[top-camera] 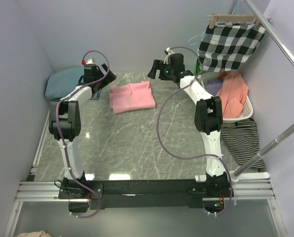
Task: Fold and stack the t-shirts
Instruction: Fold the long partially folded tshirt into a neat square, then smooth out wrinkles on the folded tshirt, then put the neatly folded tshirt into the corner of the board with the left arm
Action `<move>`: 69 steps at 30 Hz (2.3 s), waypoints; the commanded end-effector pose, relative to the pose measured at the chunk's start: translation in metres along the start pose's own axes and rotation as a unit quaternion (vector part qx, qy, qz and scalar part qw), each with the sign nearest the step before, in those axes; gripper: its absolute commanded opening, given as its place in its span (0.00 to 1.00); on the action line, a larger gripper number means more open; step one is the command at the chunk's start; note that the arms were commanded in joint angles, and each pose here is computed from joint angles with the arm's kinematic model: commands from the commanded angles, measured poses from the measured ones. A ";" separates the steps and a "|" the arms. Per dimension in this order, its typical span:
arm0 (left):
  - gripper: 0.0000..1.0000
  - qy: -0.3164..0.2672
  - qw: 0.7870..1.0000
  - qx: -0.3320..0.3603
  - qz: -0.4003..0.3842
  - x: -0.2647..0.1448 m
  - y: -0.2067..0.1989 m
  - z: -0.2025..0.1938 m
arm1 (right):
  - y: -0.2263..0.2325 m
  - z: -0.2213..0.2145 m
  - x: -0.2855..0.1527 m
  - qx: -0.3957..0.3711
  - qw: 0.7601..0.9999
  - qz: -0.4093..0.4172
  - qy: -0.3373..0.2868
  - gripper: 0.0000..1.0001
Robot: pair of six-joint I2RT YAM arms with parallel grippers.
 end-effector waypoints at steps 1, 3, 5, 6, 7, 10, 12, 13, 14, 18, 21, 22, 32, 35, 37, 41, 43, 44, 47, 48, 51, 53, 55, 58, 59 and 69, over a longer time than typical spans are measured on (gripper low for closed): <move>0.99 0.003 0.992 -0.014 -0.122 -0.041 -0.040 0.009 | 0.049 0.006 -0.024 -0.033 0.997 0.072 -0.004 1.00; 0.99 0.033 0.984 -0.019 -0.174 -0.045 -0.051 -0.001 | 0.055 -0.008 -0.018 -0.033 0.995 0.094 0.020 1.00; 0.99 0.055 0.977 -0.020 -0.204 -0.042 -0.057 -0.007 | 0.061 -0.020 -0.008 -0.030 0.992 0.113 0.041 1.00; 0.99 0.079 0.971 -0.021 -0.226 -0.034 -0.058 -0.019 | 0.063 -0.023 -0.005 -0.027 0.991 0.124 0.050 1.00; 0.99 0.085 0.966 -0.019 -0.243 -0.030 -0.062 -0.017 | 0.062 -0.032 0.004 -0.019 0.990 0.127 0.061 1.00; 0.99 0.102 0.958 -0.030 -0.267 -0.008 -0.058 -0.029 | 0.057 -0.038 0.020 -0.004 0.987 0.142 0.070 1.00; 0.99 0.119 0.956 -0.039 -0.264 0.011 -0.049 -0.042 | 0.058 -0.036 0.028 -0.003 0.986 0.153 0.064 1.00; 0.99 0.115 0.952 -0.034 -0.282 0.015 -0.053 -0.038 | 0.052 -0.046 0.038 0.009 0.986 0.152 0.074 1.00; 0.98 0.116 0.953 -0.036 -0.276 0.021 -0.050 -0.041 | 0.053 -0.041 0.042 0.012 0.986 0.154 0.066 1.00; 0.99 0.095 0.963 -0.017 -0.251 0.044 -0.036 -0.046 | 0.041 -0.041 0.058 0.043 0.985 0.155 0.059 1.00; 1.00 0.076 0.969 -0.002 -0.236 0.055 -0.027 -0.041 | 0.033 -0.031 0.059 0.057 0.989 0.134 0.032 1.00; 0.99 0.069 0.970 0.002 -0.233 0.057 -0.027 -0.037 | 0.031 -0.028 0.057 0.057 0.990 0.128 0.027 1.00; 0.99 0.050 0.984 0.029 -0.167 0.068 0.006 -0.028 | -0.026 -0.015 0.056 0.145 0.987 0.069 0.007 1.00; 0.99 0.046 0.988 0.037 -0.145 0.065 0.009 -0.024 | -0.028 -0.014 0.053 0.135 0.988 0.068 0.003 1.00; 1.00 0.033 0.989 0.038 -0.136 0.060 0.011 -0.023 | -0.026 -0.014 0.049 0.124 0.990 0.071 0.002 1.00; 0.99 -0.006 0.991 0.047 -0.126 0.036 -0.002 -0.001 | -0.026 -0.019 0.041 0.110 0.992 0.067 0.012 1.00; 0.99 -0.018 0.990 0.049 -0.128 0.027 -0.007 0.005 | -0.024 -0.024 0.035 0.104 0.992 0.072 0.023 1.00; 1.00 -0.027 0.989 0.050 -0.135 0.016 -0.016 0.014 | -0.022 -0.027 0.034 0.101 0.992 0.074 0.027 1.00; 0.99 -0.040 0.989 0.047 -0.132 -0.004 -0.026 0.025 | -0.016 -0.034 0.028 0.087 0.993 0.075 0.040 1.00; 0.99 -0.036 0.991 0.043 -0.126 -0.009 -0.022 0.020 | -0.014 -0.034 0.027 0.077 0.993 0.077 0.042 1.00; 0.99 -0.031 0.993 0.029 -0.110 -0.027 -0.022 0.015 | -0.009 -0.038 0.026 0.062 0.993 0.081 0.058 1.00; 0.99 -0.021 0.995 0.020 -0.100 -0.038 -0.023 0.009 | -0.008 -0.041 0.026 0.062 0.993 0.079 0.070 1.00; 0.99 0.005 0.997 0.012 -0.074 -0.041 -0.011 -0.011 | -0.008 -0.046 0.027 0.062 0.991 0.080 0.083 1.00; 0.99 0.039 0.998 -0.003 -0.052 -0.044 0.003 -0.040 | -0.009 -0.051 0.028 0.067 0.990 0.079 0.098 1.00; 1.00 0.045 0.998 -0.007 -0.046 -0.045 0.008 -0.046 | -0.008 -0.053 0.028 0.066 0.989 0.079 0.101 1.00; 0.99 0.062 0.997 -0.006 0.054 -0.055 0.043 -0.078 | -0.015 -0.068 0.026 0.070 0.988 0.064 0.126 1.00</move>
Point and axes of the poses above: each gripper's point midway between its finger pads, its own x axis out along the fingers, its own y axis along the line the jaws close on, z = x × y, the point moved 8 cm from there along -x, back along the fingers, and after that the axes turned 3 degrees about x, right-handed, at the moved point
